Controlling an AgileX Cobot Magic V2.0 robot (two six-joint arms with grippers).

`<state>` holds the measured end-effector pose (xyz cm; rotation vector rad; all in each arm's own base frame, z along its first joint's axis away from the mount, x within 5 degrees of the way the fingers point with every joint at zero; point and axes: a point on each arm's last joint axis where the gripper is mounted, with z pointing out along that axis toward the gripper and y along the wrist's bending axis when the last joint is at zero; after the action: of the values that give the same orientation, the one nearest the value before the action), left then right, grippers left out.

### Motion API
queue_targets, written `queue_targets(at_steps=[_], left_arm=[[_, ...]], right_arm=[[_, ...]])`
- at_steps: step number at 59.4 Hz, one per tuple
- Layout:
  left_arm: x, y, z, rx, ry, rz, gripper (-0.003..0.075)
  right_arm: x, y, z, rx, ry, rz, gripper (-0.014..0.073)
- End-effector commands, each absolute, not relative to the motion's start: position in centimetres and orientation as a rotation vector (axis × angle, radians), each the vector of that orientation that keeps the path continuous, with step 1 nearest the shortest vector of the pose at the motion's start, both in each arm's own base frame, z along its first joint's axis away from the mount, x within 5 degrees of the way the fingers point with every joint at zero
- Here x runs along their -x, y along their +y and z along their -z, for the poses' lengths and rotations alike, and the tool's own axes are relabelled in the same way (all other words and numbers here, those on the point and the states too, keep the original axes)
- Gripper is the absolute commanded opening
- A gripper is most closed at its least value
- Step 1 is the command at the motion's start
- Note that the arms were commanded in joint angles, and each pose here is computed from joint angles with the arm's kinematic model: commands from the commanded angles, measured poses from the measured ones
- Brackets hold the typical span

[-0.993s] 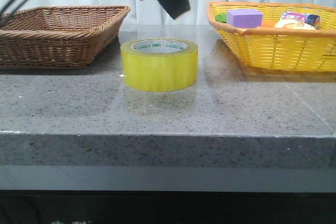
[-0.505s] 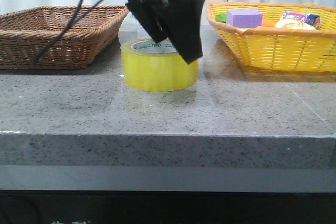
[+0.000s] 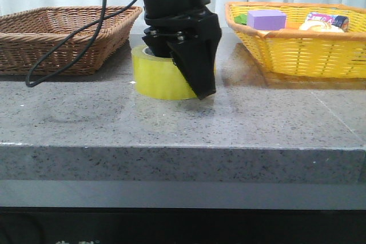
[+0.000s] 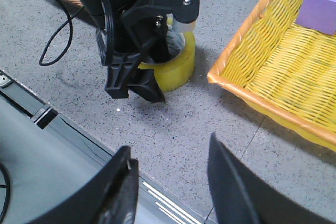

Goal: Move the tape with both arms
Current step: 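Lower the left gripper into the tape roll's hole, then lift the tape roll with the left gripper toward the brown basket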

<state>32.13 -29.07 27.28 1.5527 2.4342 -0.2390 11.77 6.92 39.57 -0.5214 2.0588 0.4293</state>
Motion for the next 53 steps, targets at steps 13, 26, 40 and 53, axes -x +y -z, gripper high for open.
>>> queue_targets(at_steps=[13, 26, 40, 53], left_arm=[[-31.2, -28.9, -30.7, -1.52, 2.36, 0.279, 0.0146], [-31.2, -28.9, -30.6, -1.517, 2.365, 0.28, 0.0145], [-31.0, -28.7, -32.7, -1.479, 2.337, 0.291, 0.0146], [-30.7, -28.4, -36.9, -1.398, 2.264, 0.316, 0.0146]], right_arm=[[-11.8, 6.8, -41.0, 0.483, 1.962, -0.445, 0.035], [-11.8, 6.8, -41.0, 0.483, 1.962, -0.445, 0.035], [-11.8, 6.8, -41.0, 0.483, 1.962, -0.445, 0.035], [-11.8, 6.8, -41.0, 0.483, 1.962, -0.445, 0.035]])
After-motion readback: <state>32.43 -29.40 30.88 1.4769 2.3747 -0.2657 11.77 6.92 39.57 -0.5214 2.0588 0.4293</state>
